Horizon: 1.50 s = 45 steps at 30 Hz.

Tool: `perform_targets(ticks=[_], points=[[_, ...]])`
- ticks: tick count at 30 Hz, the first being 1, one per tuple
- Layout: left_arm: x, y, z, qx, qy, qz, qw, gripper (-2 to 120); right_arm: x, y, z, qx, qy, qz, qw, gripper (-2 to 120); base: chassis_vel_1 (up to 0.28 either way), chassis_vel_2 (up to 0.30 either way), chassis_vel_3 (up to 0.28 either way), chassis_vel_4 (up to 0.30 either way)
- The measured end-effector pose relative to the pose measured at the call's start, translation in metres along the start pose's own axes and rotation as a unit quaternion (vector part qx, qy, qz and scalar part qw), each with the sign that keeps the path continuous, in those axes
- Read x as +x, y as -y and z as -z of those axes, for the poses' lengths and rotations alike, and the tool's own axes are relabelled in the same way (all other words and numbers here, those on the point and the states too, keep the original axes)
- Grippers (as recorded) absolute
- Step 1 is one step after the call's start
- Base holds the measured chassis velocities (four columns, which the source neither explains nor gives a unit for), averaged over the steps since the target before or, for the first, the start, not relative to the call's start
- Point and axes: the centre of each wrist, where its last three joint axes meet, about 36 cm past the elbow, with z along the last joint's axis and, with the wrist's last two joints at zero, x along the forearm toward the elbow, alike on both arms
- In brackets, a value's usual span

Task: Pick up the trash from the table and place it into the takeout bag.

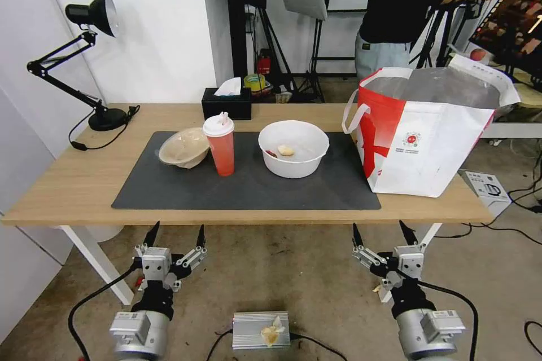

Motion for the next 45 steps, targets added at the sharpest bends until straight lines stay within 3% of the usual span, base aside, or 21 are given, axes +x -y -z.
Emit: perform_targets(ticks=[24,30,35,45], points=[[0.0,0.001,-0.001,-0.001,0.002,0.002,1.0,100,0.002,0.0,0.0,0.003,0.012,-0.001,1.0,100,0.0,0.0,0.0,0.0],[-0.001,0.011,-0.012,-0.015,0.055,0.027,0.998,100,0.014,0.0,-0.001,0.03,0.081,-0.009,0.996,100,0.0,0.0,0.0,0.0],[-0.001,0.021,-0.025,-0.017,0.114,0.051,0.9921,100,0.027,0.002,0.002,0.054,0.146,-0.003,0.988,100,0.0,0.0,0.0,0.0],[0.007,0.037,-0.048,0.013,0.207,0.082,0.9749,100,0.033,0.007,0.014,0.056,0.156,0.02,0.986,100,0.0,0.0,0.0,0.0]])
